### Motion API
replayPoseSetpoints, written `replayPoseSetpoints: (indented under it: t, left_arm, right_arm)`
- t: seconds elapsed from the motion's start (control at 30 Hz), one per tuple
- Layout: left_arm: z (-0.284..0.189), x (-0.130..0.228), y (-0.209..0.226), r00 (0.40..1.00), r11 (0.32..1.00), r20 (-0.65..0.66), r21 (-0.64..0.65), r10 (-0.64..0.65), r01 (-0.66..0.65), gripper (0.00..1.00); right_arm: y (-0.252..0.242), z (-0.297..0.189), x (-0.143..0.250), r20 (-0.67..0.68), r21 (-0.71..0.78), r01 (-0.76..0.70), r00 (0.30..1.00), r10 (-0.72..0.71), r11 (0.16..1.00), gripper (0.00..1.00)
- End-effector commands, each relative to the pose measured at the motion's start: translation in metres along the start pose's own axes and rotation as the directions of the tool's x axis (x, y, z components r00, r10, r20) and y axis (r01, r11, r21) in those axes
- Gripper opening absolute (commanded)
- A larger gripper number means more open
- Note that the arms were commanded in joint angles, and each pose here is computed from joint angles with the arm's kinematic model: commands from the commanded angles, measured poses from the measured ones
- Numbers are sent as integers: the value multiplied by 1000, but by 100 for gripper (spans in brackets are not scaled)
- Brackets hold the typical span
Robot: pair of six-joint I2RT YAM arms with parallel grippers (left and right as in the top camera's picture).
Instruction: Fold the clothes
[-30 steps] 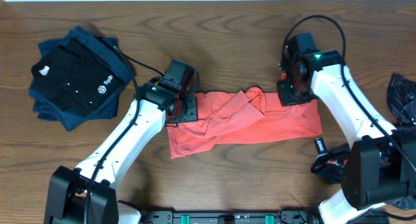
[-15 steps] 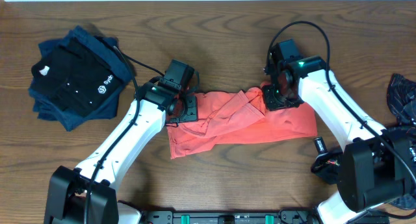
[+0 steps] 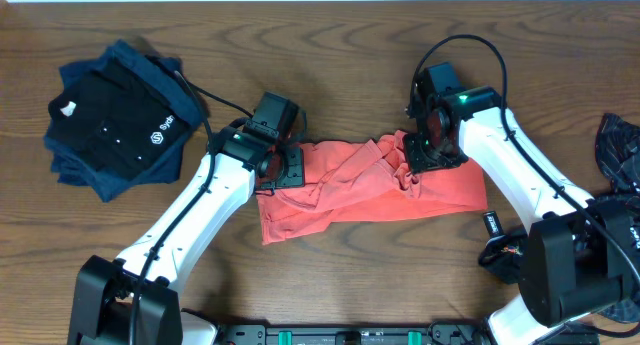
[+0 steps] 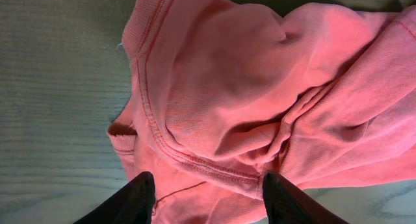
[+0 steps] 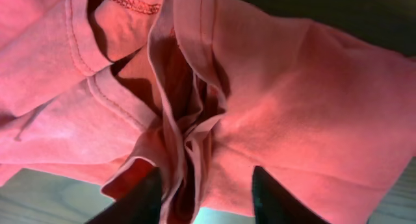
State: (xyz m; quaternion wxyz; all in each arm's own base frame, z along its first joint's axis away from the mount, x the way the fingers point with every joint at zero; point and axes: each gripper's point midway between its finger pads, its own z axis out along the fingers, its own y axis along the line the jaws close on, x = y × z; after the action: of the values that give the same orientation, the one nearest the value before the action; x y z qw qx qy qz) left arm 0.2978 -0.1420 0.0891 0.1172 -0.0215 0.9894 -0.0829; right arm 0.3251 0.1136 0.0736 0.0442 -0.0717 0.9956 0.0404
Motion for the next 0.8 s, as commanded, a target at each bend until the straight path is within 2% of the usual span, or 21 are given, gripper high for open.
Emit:
replayPoseSetpoints:
  t: [0.0, 0.13, 0.23, 0.43, 0.57, 0.77]
  left_arm:
    - [1, 0, 5, 1000, 1000, 0, -15, 3, -3, 56]
    - [1, 0, 5, 1000, 1000, 0, -14, 3, -3, 56]
    - [1, 0, 5, 1000, 1000, -1, -15, 3, -3, 56]
    - [1, 2, 5, 1000, 1000, -6, -17, 3, -3, 56]
    - [1, 2, 5, 1000, 1000, -6, -18, 3, -3, 56]
    - [1, 1, 5, 1000, 1000, -5, -17, 3, -3, 56]
  right_arm:
    - [7, 2, 6, -15, -3, 9, 1000, -9, 1000, 50]
    - [15, 5, 12, -33, 4, 36, 999, -36, 999, 51]
    - [15, 15, 16, -25, 34, -3, 1000, 4, 999, 49]
    - [45, 47, 45, -81, -138, 3, 997, -14, 990, 46]
    - [41, 58, 66, -141, -134, -8, 990, -11, 991, 37]
    - [44, 46, 53, -103, -147, 19, 994, -35, 989, 41]
